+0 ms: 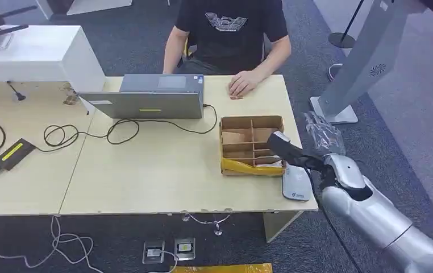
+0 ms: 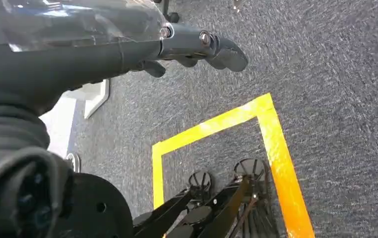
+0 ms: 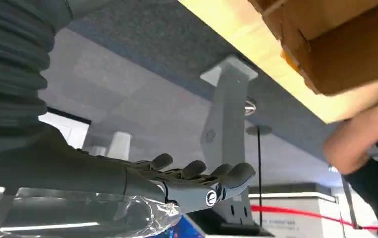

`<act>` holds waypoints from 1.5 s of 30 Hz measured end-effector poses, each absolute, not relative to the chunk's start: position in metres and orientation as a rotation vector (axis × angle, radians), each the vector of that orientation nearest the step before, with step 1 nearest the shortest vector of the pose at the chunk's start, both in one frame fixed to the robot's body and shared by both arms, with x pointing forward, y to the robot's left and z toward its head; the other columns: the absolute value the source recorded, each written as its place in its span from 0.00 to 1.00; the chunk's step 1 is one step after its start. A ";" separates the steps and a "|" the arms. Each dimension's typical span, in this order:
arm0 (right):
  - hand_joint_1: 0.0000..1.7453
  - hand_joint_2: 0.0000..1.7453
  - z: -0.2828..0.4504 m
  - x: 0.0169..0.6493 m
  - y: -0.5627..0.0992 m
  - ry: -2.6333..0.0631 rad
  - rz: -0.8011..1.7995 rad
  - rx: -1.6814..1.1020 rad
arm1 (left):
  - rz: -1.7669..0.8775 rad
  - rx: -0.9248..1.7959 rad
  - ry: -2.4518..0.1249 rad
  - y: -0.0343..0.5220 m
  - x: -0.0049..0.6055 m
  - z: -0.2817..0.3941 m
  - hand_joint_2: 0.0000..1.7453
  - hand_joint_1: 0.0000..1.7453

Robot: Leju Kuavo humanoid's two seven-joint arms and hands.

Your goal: Pass the card to the sensor for recognition and then transmit it.

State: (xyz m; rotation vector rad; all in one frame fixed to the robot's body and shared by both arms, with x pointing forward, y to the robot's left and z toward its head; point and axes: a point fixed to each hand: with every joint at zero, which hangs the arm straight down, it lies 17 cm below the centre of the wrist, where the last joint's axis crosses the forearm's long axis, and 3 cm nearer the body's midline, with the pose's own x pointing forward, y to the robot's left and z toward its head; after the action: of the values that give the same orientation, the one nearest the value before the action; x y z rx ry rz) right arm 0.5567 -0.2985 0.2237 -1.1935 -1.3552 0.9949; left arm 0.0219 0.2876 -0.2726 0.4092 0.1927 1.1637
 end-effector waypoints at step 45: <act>0.00 1.00 0.245 0.504 -0.229 -1.466 1.323 -1.302 | 1.145 0.429 0.238 0.287 0.014 -0.271 0.00 0.00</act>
State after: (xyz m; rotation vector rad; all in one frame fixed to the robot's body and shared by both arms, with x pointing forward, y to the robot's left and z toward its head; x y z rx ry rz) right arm 0.5037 -0.2293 0.2455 -1.3017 -1.4656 1.3234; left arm 0.0139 0.2874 -0.2707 0.4285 0.2379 1.1451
